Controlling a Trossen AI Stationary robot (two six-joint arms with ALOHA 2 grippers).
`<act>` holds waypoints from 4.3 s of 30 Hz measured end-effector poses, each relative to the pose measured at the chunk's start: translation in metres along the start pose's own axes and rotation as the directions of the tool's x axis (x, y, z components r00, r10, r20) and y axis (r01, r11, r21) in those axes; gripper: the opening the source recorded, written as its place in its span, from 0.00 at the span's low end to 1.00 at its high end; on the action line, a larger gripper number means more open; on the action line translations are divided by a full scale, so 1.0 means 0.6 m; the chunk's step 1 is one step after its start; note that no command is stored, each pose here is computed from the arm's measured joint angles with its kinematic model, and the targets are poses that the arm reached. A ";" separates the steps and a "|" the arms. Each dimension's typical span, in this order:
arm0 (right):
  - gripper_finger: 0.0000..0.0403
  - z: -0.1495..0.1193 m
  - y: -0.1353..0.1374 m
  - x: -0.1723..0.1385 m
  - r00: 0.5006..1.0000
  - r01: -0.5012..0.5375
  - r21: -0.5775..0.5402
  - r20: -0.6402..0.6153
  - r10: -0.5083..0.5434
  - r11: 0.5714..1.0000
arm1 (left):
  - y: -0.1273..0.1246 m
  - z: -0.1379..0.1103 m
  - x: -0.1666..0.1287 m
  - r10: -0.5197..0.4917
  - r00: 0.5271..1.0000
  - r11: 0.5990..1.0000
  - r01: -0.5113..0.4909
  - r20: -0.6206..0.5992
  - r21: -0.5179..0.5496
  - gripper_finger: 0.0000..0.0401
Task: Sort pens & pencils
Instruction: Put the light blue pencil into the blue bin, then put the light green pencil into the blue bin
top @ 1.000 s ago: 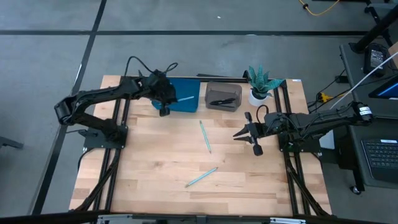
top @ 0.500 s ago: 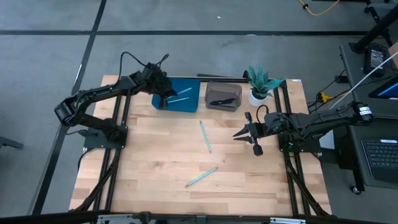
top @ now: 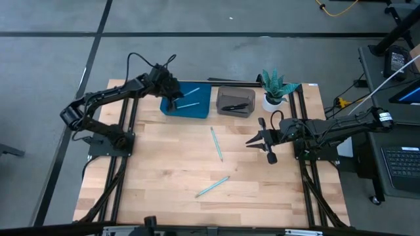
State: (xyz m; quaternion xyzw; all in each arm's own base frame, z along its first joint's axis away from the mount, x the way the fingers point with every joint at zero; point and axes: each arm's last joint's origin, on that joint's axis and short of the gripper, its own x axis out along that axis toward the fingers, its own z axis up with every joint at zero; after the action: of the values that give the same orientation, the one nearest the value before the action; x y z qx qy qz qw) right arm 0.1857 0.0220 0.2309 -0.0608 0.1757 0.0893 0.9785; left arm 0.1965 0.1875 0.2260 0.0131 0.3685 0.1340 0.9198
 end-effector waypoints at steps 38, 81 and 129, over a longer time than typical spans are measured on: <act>0.15 0.009 -0.004 0.000 0.997 0.062 -0.048 0.053 -0.060 0.997 | -0.004 0.010 0.088 -0.027 0.900 0.999 0.043 -0.434 0.028 0.02; 0.15 0.003 -0.003 0.000 0.998 0.055 -0.004 0.012 -0.055 0.998 | -0.009 0.074 0.021 -0.282 0.957 0.959 0.281 -0.071 -0.026 0.11; 0.15 0.010 -0.028 0.161 0.983 0.171 0.131 0.042 -0.178 0.977 | -0.223 -0.115 -0.021 -0.410 0.789 0.912 0.346 0.457 0.221 0.02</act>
State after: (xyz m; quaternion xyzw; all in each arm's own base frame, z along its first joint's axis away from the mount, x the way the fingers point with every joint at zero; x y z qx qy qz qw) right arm 0.2800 0.0213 0.2036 -0.0111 0.1489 -0.0066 0.9888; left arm 0.1729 0.0500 0.1678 0.0307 0.1239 -0.0844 0.9882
